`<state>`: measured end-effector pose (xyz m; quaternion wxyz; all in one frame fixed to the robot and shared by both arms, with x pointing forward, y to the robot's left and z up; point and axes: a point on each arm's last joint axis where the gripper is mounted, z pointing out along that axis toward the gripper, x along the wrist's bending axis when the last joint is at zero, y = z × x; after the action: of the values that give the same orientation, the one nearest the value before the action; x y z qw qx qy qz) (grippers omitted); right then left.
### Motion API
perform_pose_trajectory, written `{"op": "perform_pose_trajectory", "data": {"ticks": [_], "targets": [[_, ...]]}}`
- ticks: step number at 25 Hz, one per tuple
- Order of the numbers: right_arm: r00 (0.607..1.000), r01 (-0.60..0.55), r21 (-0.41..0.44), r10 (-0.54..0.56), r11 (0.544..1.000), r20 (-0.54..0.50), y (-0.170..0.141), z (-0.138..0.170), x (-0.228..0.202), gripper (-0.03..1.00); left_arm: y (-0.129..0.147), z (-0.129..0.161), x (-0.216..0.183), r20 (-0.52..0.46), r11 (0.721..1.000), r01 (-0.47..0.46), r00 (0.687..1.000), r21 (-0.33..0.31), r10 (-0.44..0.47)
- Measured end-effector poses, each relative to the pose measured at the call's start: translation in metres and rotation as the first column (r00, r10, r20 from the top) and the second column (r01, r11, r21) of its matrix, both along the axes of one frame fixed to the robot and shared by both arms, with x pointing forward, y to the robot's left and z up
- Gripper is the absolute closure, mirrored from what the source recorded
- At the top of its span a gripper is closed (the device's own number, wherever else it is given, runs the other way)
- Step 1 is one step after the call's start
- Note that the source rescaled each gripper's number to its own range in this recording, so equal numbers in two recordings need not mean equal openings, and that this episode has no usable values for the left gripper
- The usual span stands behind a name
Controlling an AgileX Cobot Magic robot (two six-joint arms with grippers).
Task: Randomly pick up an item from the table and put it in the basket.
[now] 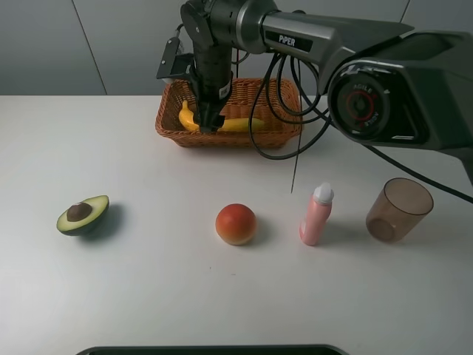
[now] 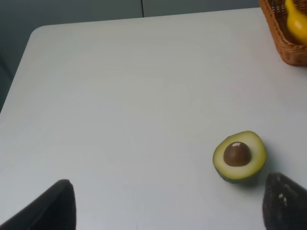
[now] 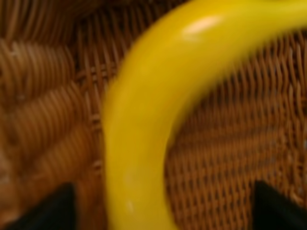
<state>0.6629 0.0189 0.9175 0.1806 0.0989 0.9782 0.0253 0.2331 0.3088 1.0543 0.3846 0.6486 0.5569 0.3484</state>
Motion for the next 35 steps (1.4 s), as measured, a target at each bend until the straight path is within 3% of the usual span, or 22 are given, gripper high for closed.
{"op": "perform_pose_trajectory", "data": {"ticks": [3, 9, 12, 17, 22, 27, 31, 35], "targets": [[0.998, 0.053, 0.018, -0.053, 0.998, 0.019, -0.002, 0.016, -0.001, -0.02, 0.000, 0.000, 0.000, 0.000, 1.000, 0.000, 1.000, 0.000, 0.000], [0.980, 0.156, 0.133, -0.170, 0.979, 0.101, -0.018, 0.096, -0.008, -0.03, 0.000, 0.000, 0.000, 0.000, 1.000, 0.000, 1.000, 0.000, 0.000], [0.953, 0.255, 0.197, -0.281, 0.947, 0.117, -0.043, 0.139, -0.011, -0.03, 0.000, 0.000, 0.000, 0.000, 1.000, 0.000, 1.000, 0.000, 0.000], [0.883, 0.428, 0.243, -0.460, 0.870, 0.091, -0.099, 0.173, -0.019, -0.03, 0.000, 0.000, 0.000, 0.000, 1.000, 0.000, 1.000, 0.000, 0.000], [0.788, 0.574, 0.291, -0.613, 0.765, 0.059, -0.179, 0.185, -0.060, -0.03, 0.000, 0.000, 0.000, 0.000, 1.000, 0.000, 1.000, 0.000, 0.000], [0.662, 0.676, 0.378, -0.746, 0.632, 0.064, -0.269, 0.195, -0.144, -0.03, 0.000, 0.000, 0.000, 0.000, 1.000, 0.000, 1.000, 0.000, 0.000], [0.585, 0.700, 0.489, -0.811, 0.521, 0.027, -0.298, 0.206, -0.209, -0.03, 0.000, 0.000, 0.000, 0.000, 1.000, 0.000, 1.000, 0.000, 0.000], [0.510, 0.762, 0.489, -0.859, 0.424, -0.050, -0.307, 0.212, -0.263, -0.03, 0.000, 0.000, 0.000, 0.000, 1.000, 0.000, 1.000, 0.000, 0.000]]}}
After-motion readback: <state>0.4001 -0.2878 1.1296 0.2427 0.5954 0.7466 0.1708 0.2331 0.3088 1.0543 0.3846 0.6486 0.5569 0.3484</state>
